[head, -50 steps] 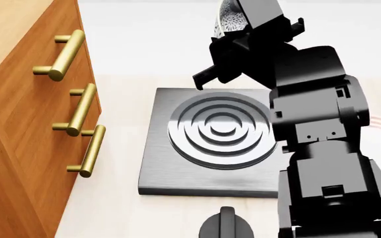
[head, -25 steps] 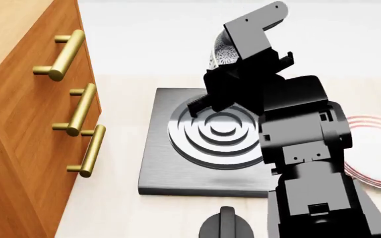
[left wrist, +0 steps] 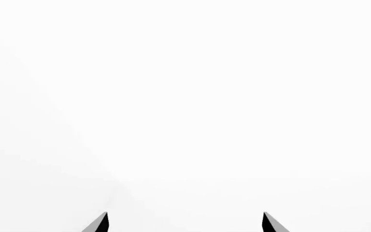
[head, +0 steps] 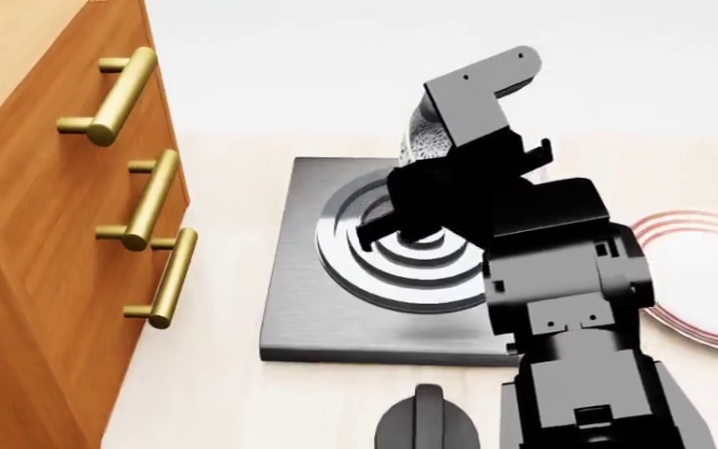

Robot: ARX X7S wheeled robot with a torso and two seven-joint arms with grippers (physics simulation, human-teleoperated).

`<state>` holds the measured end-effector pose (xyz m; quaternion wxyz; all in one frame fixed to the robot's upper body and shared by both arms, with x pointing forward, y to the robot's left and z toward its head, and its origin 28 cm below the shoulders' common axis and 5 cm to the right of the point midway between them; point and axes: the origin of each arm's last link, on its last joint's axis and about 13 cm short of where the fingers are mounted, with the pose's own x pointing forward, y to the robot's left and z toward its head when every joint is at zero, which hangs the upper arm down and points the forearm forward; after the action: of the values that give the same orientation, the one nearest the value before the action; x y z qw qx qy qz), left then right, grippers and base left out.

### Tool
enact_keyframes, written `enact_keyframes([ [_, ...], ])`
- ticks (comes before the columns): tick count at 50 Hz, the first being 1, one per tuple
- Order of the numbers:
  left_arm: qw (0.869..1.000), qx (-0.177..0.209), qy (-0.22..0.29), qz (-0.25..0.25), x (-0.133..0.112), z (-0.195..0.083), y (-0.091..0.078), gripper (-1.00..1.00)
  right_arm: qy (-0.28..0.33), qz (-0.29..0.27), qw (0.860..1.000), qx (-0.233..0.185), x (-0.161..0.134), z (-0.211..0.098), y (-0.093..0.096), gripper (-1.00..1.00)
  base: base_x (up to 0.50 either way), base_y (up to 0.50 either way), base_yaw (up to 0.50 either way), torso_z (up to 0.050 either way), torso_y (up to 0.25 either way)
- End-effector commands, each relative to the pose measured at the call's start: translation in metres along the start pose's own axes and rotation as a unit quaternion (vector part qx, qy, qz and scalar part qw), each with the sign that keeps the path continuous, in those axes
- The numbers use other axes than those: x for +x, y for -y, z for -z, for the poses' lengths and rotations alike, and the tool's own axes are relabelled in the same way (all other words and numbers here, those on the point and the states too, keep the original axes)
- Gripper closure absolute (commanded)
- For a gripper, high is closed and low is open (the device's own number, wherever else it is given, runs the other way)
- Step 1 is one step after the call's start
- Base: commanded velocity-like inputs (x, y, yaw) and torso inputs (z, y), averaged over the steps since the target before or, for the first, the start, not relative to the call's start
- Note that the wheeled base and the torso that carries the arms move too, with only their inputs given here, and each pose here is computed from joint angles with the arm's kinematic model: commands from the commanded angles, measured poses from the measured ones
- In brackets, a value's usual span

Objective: Put the bowl on the stove.

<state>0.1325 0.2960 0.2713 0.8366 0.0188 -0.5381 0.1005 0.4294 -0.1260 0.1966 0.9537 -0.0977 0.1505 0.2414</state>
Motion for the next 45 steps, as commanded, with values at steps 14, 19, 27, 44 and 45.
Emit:
enact_keyframes([
  [14,1.000,-0.002,0.013,-0.005,-0.0008,-0.0022,-0.0033,-1.00,-0.001,-0.024,1.000,0.002,0.0055,0.0013,-0.0093,1.00,0.00,0.00,0.00,0.002,-0.054],
  [19,1.000,0.002,0.013,-0.003,-0.0008,-0.0028,-0.0035,-1.00,0.000,-0.026,1.000,0.006,0.0061,0.0020,-0.0104,1.00,0.00,0.00,0.00,0.000,0.000],
  [27,1.000,0.019,0.018,-0.007,-0.0010,-0.0029,-0.0045,-1.00,0.001,-0.026,1.000,0.005,0.0063,0.0020,-0.0107,1.00,0.00,0.00,0.00,0.008,-0.138],
  [44,1.000,0.018,0.019,-0.009,-0.0010,-0.0022,-0.0043,-1.00,0.000,-0.028,1.000,0.010,0.0077,0.0051,-0.0128,1.00,0.00,0.00,0.00,0.002,-0.029],
  [45,1.000,0.018,0.020,-0.009,-0.0009,-0.0022,-0.0043,-1.00,0.000,-0.028,1.000,0.011,0.0077,0.0050,-0.0128,1.00,0.00,0.00,0.00,0.000,0.000],
])
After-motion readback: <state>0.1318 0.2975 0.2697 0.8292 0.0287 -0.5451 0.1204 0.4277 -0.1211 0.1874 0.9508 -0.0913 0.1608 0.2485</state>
